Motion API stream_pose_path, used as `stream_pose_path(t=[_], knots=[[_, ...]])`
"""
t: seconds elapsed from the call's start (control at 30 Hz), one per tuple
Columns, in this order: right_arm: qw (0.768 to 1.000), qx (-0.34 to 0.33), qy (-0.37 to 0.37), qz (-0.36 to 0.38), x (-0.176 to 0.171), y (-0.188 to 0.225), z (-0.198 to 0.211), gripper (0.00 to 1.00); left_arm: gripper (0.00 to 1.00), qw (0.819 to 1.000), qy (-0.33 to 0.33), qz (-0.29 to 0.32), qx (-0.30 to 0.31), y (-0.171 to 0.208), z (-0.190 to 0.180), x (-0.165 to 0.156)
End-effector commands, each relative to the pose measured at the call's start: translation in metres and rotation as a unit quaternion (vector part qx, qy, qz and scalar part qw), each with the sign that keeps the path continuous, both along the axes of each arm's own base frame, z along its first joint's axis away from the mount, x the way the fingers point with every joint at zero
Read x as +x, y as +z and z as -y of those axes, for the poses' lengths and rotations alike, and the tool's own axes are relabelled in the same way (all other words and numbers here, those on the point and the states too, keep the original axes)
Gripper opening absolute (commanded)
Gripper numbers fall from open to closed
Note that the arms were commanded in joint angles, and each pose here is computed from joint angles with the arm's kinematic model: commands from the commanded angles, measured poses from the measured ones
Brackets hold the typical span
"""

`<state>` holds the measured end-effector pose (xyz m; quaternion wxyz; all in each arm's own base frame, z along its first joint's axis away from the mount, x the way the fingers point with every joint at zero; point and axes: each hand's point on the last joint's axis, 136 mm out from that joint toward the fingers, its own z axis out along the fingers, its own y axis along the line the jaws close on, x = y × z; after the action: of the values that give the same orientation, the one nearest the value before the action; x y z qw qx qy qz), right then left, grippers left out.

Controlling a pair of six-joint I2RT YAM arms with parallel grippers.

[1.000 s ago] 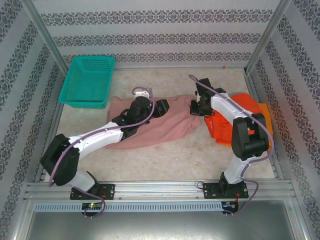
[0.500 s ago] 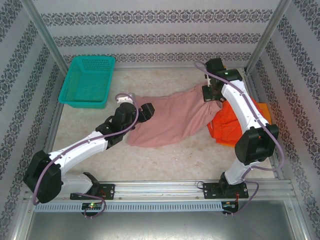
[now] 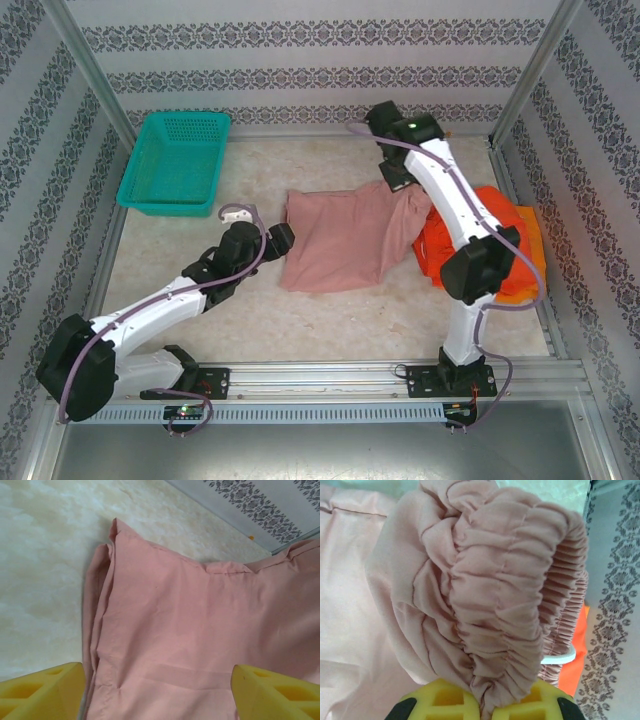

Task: Fold and stack the shorts

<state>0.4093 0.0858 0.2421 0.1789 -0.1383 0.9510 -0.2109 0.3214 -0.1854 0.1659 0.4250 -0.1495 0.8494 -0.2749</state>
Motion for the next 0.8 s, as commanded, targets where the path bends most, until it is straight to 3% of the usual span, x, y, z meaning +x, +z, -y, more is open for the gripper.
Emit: stream_pose_path(t=[0.0, 0.23, 0.4, 0.53, 0.63, 0.7, 0.77], knots=[[0.998, -0.061, 0.000, -0.007, -0.008, 0.007, -0.008, 0.00, 0.77, 1.000, 0.027, -0.013, -0.004, -0.009, -0.015, -0.004], [0.994, -0.094, 0.054, -0.005, -0.010, -0.010, -0.087, 0.00, 0.77, 0.997, 0.052, -0.054, -0.009, -0.050, -0.029, -0.021], [0.994, -0.055, 0.093, -0.024, -0.020, -0.050, -0.160, 0.03, 0.76, 0.995, 0.074, -0.061, -0.010, -0.063, -0.040, -0.028], [0.981, 0.131, 0.121, -0.072, -0.044, -0.074, -0.248, 0.35, 0.76, 0.993, 0.104, -0.048, -0.007, -0.059, -0.054, -0.031], [0.928, 0.321, 0.155, -0.110, -0.066, -0.039, -0.309, 0.66, 0.78, 0.992, 0.119, -0.030, -0.010, -0.048, -0.063, -0.033], [0.896, 0.400, 0.164, -0.101, -0.069, 0.000, -0.318, 0.75, 0.81, 0.992, 0.126, -0.019, -0.013, -0.038, -0.067, -0.035], [0.879, 0.443, 0.162, -0.074, -0.066, 0.033, -0.306, 0.79, 0.82, 0.991, 0.130, -0.008, -0.018, -0.027, -0.070, -0.036]])
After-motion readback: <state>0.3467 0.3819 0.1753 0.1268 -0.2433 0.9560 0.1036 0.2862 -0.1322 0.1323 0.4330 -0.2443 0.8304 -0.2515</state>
